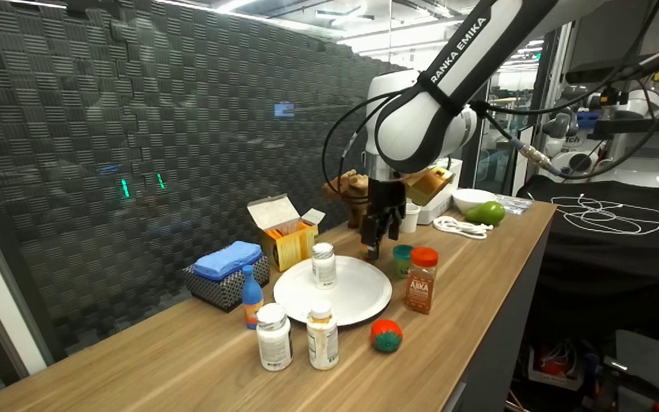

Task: Put the containers and strawberry toy on the white plate

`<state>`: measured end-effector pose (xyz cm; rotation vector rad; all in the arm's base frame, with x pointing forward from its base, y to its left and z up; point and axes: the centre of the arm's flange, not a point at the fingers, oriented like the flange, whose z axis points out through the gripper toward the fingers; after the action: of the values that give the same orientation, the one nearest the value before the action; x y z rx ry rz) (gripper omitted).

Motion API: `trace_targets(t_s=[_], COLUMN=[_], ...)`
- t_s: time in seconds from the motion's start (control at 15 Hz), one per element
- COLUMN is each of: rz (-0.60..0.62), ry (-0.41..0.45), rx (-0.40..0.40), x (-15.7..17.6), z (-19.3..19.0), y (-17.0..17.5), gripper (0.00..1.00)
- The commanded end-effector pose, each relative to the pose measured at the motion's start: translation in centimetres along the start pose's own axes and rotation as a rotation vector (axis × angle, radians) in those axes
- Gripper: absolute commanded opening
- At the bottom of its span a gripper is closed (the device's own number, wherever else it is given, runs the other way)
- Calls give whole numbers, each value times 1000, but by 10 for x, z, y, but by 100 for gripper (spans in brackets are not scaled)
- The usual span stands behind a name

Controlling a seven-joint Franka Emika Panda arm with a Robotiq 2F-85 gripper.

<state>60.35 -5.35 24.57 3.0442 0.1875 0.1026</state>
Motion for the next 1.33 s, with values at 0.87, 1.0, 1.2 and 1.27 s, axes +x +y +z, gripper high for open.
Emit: trace_targets(t_s=[0.87,1.0,1.2,1.27], rz=[29,36,51,57], ry=[115,129,144,148], rx=[-51,-38,-26,-26], x=[15,16,19,18], z=[-38,-57,-77,-83], y=[-7,-19,-37,-43], gripper=[28,28,28,28])
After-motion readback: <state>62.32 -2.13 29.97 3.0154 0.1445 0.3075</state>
